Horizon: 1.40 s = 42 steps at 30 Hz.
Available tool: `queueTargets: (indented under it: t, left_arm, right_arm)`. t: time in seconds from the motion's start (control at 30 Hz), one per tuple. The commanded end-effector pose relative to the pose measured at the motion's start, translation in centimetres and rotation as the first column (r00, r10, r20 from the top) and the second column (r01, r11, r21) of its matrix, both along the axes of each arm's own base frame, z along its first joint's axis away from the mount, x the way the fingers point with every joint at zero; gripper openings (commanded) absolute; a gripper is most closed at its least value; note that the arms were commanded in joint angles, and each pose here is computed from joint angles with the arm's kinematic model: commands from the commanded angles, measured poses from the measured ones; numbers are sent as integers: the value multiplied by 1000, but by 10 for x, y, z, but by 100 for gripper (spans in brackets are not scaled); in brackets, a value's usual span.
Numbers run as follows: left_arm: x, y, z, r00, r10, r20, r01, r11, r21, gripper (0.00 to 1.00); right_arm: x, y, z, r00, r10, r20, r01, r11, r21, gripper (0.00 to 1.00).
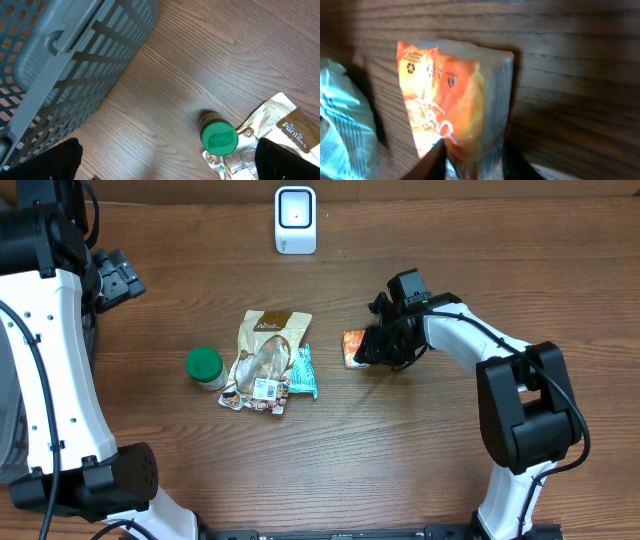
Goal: Scan the item barcode
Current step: 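Regrasp the orange packet with the right gripper and lift it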
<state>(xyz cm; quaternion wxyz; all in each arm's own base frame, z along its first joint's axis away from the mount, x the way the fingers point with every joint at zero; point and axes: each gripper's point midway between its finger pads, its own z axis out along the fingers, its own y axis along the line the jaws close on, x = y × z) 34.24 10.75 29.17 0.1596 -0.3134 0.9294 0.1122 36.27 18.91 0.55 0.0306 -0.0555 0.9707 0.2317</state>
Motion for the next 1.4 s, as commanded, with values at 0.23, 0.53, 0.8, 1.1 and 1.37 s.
queueTargets:
  t: [0.23, 0.53, 0.8, 1.1, 1.37]
  left_arm:
    - [-1, 1, 2, 1000, -12, -3, 12, 1000, 16, 100]
    - [-1, 1, 2, 1000, -12, -3, 12, 1000, 17, 100]
    - [-1, 1, 2, 1000, -12, -3, 12, 1000, 16, 100]
    - [-1, 1, 2, 1000, -12, -3, 12, 1000, 16, 100]
    - [-1, 1, 2, 1000, -12, -3, 12, 1000, 17, 100]
  right_arm:
    - [-6, -13, -9, 992, -62, -105, 64, 998, 13, 4]
    - [-1, 33, 104, 993, 43, -109, 19, 861, 508, 4]
    - [-10, 51, 210, 975, 222, 26, -120, 422, 899, 4]
    - [4, 53, 220, 956, 225, -188, 66, 461, 885, 4]
    - [5, 56, 246, 963, 233, -137, 17, 455, 890, 4]
